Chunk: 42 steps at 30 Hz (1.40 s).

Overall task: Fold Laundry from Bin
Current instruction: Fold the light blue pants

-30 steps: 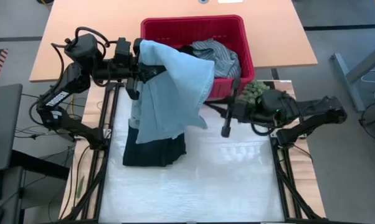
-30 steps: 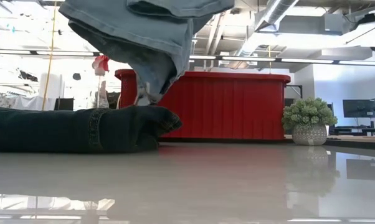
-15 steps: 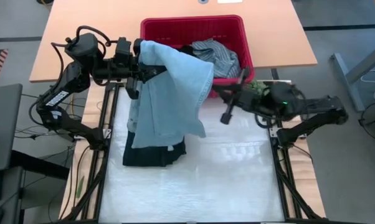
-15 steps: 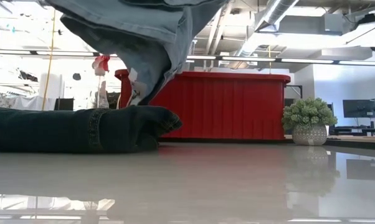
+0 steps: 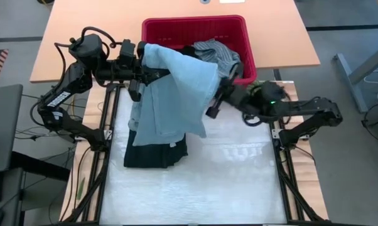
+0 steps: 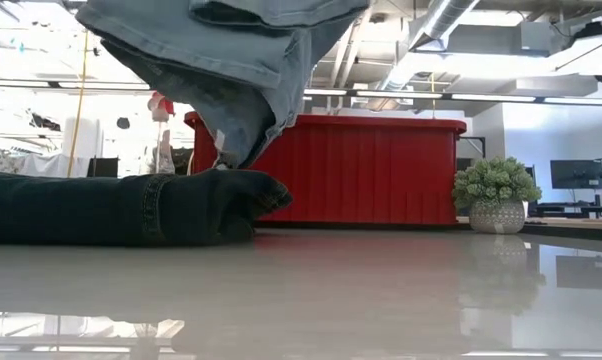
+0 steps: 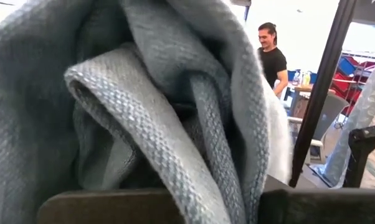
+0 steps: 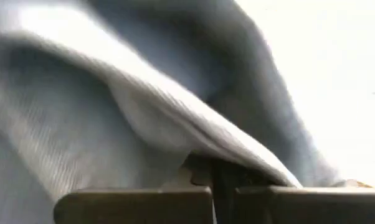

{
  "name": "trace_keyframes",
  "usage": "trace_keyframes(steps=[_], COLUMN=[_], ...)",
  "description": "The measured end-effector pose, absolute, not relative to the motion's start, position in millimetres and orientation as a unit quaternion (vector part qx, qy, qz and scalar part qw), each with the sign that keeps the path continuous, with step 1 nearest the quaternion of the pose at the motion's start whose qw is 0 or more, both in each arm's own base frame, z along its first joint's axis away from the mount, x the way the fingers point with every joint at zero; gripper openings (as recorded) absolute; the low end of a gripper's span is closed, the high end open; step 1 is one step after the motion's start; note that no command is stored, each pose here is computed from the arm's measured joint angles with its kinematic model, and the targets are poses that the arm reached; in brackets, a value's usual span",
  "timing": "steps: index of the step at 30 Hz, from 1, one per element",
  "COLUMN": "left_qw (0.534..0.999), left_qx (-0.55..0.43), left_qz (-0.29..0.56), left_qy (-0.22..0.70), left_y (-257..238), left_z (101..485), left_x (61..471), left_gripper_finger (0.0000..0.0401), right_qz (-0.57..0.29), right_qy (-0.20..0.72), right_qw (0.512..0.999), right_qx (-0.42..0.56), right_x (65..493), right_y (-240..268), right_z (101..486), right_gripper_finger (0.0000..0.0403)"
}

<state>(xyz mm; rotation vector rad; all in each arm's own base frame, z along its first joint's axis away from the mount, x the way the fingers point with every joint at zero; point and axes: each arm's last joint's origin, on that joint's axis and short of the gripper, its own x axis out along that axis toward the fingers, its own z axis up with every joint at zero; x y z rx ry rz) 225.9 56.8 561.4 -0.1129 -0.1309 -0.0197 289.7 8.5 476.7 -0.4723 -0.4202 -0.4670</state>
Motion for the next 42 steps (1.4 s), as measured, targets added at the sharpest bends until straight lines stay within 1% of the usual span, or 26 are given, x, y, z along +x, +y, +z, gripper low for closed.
trace_keyframes(steps=[3,6,9,14,20,28,34,39,42], left_qw=[0.996,0.996,0.996,0.997,0.998,0.997,0.997,0.997,0.998], left_qx=[-0.055,-0.047,-0.045,-0.038,-0.026,-0.017,0.007,0.029,0.036], left_qz=[-0.024,-0.037,-0.043,-0.043,-0.054,-0.066,-0.066,-0.058,-0.044], left_qy=[-0.064,-0.062,-0.06,-0.049,-0.019,0.033,0.027,0.028,0.029], left_y=[56.0,55.1,54.8,55.3,56.2,58.9,59.2,59.4,60.1], left_z=[561.3,561.2,560.9,558.1,548.7,533.6,534.5,534.3,534.3], left_x=[225.9,225.8,225.9,227.8,239.2,252.2,252.0,251.1,251.2], left_gripper_finger=[0.0005,0.002,0.0032,0.0036,0.0037,0.0033,0.0031,0.0007,0.0004], right_qz=[-0.24,-0.238,-0.222,-0.171,-0.143,-0.11,-0.102,-0.078,-0.066], right_qy=[-0.267,-0.3,-0.316,-0.332,-0.323,-0.319,-0.299,-0.293,-0.289], right_qw=[0.911,0.908,0.912,0.926,0.935,0.941,0.948,0.951,0.952], right_qx=[-0.201,-0.17,-0.136,-0.054,0.007,0.02,0.032,0.069,0.081], right_x=[277.3,271.7,269.8,274.8,281.2,278.0,273.1,274.3,274.1], right_y=[7.7,7.4,4.4,-3.4,-14.4,-11.2,-9.0,-8.7,-11.0], right_z=[490.0,495.5,497.0,494.3,490.2,506.5,520.9,520.0,519.5], right_gripper_finger=[0.0015,0.0015,0.0015,0.0015,0.0015,0.0015,0.0015,0.0015,0.0017])
